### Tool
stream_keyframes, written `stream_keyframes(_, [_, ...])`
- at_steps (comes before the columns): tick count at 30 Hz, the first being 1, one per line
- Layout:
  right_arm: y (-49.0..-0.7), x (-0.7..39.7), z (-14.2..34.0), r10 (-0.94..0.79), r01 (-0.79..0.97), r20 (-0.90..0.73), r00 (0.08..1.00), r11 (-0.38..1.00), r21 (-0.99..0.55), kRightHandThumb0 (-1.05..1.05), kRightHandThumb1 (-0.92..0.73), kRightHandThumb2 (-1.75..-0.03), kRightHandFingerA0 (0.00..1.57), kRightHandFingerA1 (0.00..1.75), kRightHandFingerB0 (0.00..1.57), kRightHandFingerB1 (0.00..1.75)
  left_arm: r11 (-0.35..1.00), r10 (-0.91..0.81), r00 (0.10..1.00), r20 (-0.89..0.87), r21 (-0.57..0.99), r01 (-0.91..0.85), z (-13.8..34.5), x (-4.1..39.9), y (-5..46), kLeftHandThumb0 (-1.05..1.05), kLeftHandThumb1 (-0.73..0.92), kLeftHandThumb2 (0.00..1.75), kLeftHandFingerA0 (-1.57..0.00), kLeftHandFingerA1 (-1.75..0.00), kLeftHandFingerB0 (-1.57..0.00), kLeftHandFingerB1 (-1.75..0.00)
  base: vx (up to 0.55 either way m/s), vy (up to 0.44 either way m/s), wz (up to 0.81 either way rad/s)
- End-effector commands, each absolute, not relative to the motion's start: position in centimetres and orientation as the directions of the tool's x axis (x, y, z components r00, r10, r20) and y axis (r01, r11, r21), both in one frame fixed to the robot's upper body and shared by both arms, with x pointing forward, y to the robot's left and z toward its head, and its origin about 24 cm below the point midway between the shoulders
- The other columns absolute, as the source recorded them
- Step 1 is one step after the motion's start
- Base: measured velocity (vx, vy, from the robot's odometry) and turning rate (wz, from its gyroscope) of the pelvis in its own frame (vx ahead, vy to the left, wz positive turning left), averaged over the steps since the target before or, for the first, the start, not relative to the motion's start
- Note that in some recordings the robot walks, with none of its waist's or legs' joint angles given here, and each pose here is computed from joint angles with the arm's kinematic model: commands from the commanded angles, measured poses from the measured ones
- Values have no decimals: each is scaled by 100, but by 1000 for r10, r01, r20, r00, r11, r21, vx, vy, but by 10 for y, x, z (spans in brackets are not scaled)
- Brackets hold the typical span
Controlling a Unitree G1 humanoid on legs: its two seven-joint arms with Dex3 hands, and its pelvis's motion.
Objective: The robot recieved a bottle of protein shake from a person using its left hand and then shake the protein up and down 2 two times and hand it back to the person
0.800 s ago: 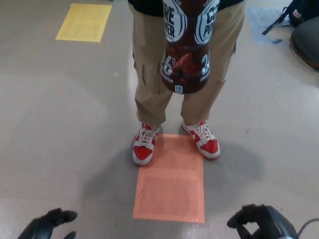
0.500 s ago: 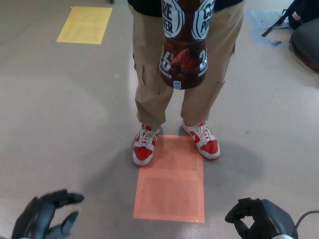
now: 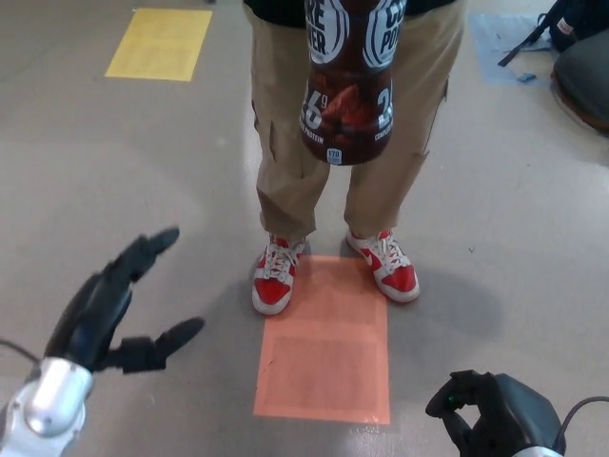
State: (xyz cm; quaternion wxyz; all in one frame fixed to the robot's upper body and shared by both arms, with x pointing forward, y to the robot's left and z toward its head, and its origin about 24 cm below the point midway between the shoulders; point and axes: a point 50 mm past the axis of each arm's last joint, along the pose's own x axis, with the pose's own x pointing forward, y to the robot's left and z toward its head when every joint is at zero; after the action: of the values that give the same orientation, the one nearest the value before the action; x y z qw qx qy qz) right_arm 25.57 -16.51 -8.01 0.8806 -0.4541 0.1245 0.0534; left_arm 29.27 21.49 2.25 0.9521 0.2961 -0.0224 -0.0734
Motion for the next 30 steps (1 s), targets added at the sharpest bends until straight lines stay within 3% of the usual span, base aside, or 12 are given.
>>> stream_keyframes(1, [-168, 260, -74, -22, -141, -185, 982, 563, -814, -46, -55, -110, 94, 91, 94, 72, 830, -518, 843, -143, 155, 536, 88, 307, 208, -73, 56, 59, -18, -33, 0, -16, 0, 0, 0])
stream_keyframes(4, [-169, 259, -74, -33, -138, -190, 981, 567, -812, -49, -58, -106, 92, 91, 94, 73, 794, -587, 797, -145, 92, 601, 104, 306, 199, -76, 47, 69, -8, -36, 0, -12, 0, 0, 0])
stream_keyframes(5, [-170, 259, -74, -34, -137, -191, 981, 574, -807, -50, -59, -107, 91, 104, 94, 77, 780, -602, 783, -154, 99, 619, 110, 306, 196, -81, 61, 60, -10, -32, 0, -12, 0, 0, 0])
stream_keyframes(6, [-170, 258, -74, -35, -135, -191, 981, 582, -802, -50, -59, -107, 91, 104, 94, 77, 765, -614, 771, -166, 112, 634, 116, 306, 193, -81, 61, 60, -10, -32, 0, -12, 0, 0, 0])
stream_keyframes(7, [-170, 258, -74, -34, -136, -190, 981, 581, -803, -51, -61, -105, 91, 103, 93, 76, 751, -630, 756, -176, 108, 651, 126, 306, 189, -83, 51, 89, -2, -32, -1, -3, 0, 0, 0])
stream_keyframes(13, [-172, 256, -76, -38, -140, -198, 980, 579, -803, -50, -59, -109, 91, 108, 94, 78, 725, -656, 729, -199, 102, 681, 154, 310, 178, -85, 54, 92, -2, -33, 0, -4, 0, 0, 0])
stream_keyframes(14, [-172, 256, -76, -36, -141, -198, 980, 577, -804, -50, -60, -108, 91, 109, 94, 77, 725, -658, 726, -199, 93, 682, 157, 311, 177, -83, 67, 62, -6, -31, 0, -1, 0, 0, 0])
stream_keyframes(15, [-172, 256, -76, -35, -142, -198, 980, 576, -805, -50, -60, -108, 91, 109, 94, 77, 724, -660, 724, -200, 89, 684, 160, 312, 176, -83, 67, 62, -6, -31, 0, -1, 0, 0, 0])
stream_keyframes(16, [-172, 256, -76, -33, -141, -194, 981, 567, -811, -50, -60, -105, 92, 109, 94, 76, 725, -666, 719, -198, 59, 687, 165, 314, 176, -81, 67, 63, -3, -29, 0, 0, 0, 0, 0])
stream_keyframes(17, [-172, 256, -76, -35, -137, -190, 981, 564, -814, -48, -59, -105, 92, 107, 94, 75, 723, -673, 713, -197, 30, 690, 170, 316, 175, -83, 56, 93, -1, -28, 0, -6, 0, 0, 0])
stream_keyframes(21, [-172, 256, -76, -41, -134, -191, 981, 570, -810, -47, -57, -107, 93, 103, 95, 75, 717, -687, 699, -198, -30, 696, 178, 318, 171, -82, 56, 93, -2, -32, 0, -10, 0, 0, 0])
stream_keyframes(30, [-173, 253, -77, -29, -140, -190, 981, 573, -807, -49, -59, -105, 91, 113, 93, 78, 643, -753, 624, -208, -29, 766, 197, 315, 149, -85, 55, 92, -2, -33, 0, -6, 0, 0, 0])
